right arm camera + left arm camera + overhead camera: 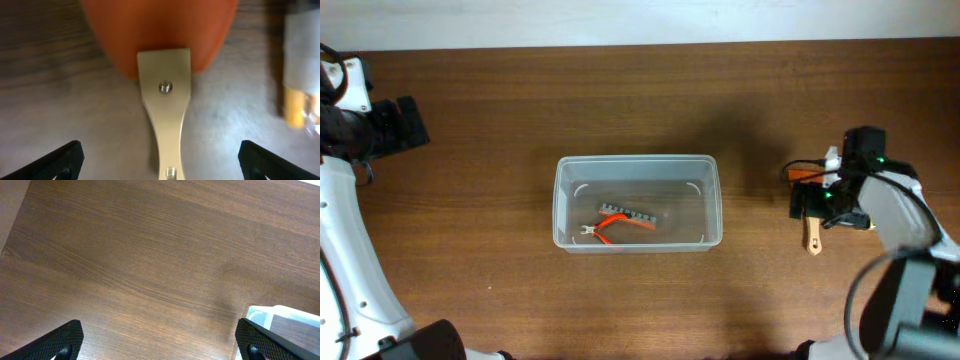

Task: Pack container
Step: 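Grasp the wooden scraper handle with the right gripper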

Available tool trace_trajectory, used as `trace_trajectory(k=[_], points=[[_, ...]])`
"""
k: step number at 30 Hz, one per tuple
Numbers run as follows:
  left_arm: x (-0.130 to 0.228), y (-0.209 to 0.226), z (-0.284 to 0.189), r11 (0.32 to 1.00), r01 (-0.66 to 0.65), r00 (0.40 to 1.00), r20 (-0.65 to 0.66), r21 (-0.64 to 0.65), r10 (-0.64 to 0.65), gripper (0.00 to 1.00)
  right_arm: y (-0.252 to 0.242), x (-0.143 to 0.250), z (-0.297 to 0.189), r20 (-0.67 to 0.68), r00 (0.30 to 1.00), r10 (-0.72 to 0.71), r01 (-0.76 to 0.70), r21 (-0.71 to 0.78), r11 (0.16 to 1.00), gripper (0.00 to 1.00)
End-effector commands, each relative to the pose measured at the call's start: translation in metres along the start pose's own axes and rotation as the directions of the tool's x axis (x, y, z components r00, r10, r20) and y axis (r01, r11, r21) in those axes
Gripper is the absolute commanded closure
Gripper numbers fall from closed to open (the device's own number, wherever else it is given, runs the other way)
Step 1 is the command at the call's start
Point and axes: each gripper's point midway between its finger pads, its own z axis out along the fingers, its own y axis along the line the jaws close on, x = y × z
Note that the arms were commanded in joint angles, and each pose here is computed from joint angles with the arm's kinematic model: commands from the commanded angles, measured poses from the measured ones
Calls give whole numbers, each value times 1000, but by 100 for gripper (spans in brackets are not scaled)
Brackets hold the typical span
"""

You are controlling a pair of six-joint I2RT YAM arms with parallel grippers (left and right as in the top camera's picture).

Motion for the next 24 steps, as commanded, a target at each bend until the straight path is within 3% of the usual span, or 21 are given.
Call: trace_trajectory(k=[1, 12, 24], points=[[0, -1, -3, 1000, -4, 1000, 6, 8, 4, 1, -1, 2, 20, -38, 999, -26, 26, 16, 1000, 1], [0, -1, -3, 1000, -4, 1000, 8, 7, 4, 1, 0, 11, 61, -121, 992, -24, 24, 5, 1000, 0], [-2, 1, -3, 1000, -12, 1000, 14, 0, 12, 1, 1, 40, 56, -241, 970, 17, -16, 7, 1000, 8]])
